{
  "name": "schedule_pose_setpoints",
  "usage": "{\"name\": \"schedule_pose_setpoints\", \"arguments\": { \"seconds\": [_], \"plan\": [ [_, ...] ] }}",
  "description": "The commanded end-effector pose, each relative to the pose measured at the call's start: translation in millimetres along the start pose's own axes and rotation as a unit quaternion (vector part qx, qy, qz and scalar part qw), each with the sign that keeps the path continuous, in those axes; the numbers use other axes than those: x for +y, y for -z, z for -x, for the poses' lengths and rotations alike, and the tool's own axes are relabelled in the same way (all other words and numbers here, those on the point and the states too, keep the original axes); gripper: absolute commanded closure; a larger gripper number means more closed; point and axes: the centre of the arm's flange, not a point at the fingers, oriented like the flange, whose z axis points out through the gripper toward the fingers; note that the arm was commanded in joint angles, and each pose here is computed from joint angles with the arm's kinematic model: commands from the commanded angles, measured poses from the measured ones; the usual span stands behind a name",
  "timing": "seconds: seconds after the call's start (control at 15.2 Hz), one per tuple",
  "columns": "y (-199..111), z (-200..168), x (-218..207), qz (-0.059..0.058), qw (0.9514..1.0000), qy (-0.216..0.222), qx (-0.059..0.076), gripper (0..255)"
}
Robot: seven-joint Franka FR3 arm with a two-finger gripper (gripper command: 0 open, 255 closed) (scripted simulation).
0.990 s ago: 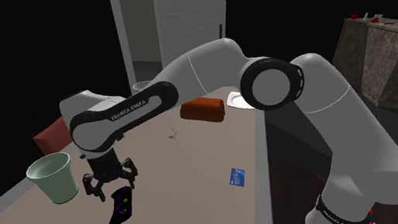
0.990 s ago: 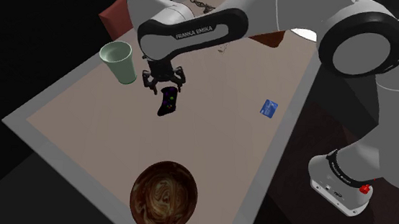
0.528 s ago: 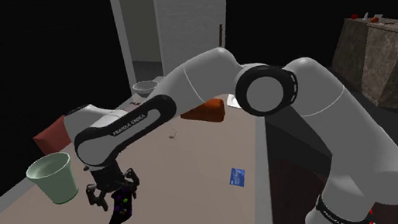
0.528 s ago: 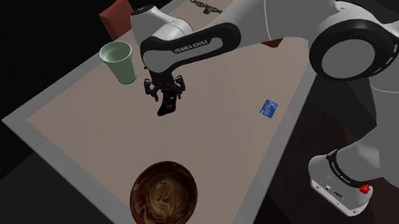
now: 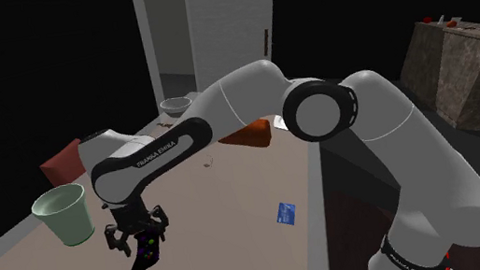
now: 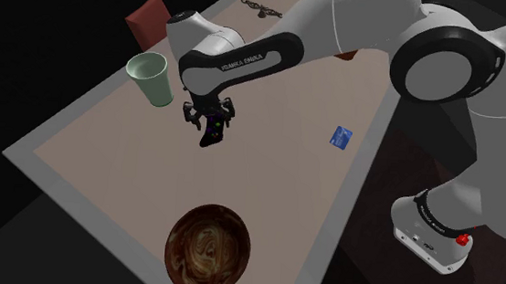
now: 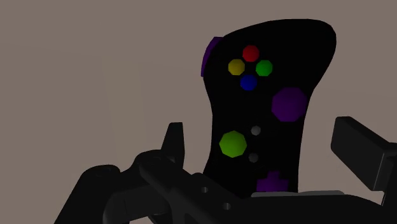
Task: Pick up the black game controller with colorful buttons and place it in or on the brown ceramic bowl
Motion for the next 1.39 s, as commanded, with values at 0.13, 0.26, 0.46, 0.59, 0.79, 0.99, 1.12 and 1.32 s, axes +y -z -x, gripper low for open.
{"name": "schedule_pose_setpoints", "arguments": {
  "seconds": [0.13,0.26,0.46,0.59,0.79,0.99,1.12,1.32],
  "plan": [
    [0.0,0.0,0.0,0.000,1.0000,0.000,0.000,255],
    [0.0,0.0,0.0,0.000,1.0000,0.000,0.000,255],
    [0.0,0.0,0.0,0.000,1.0000,0.000,0.000,255],
    [-0.1,0.0,0.0,0.000,1.0000,0.000,0.000,255],
    [10.3,2.1,1.2,0.000,1.0000,0.000,0.000,255],
    [25.7,5.2,2.8,0.000,1.0000,0.000,0.000,255],
    [36.0,7.3,4.0,0.000,1.0000,0.000,0.000,255],
    [51.4,10.4,5.7,0.000,1.0000,0.000,0.000,255]
  ]
}}
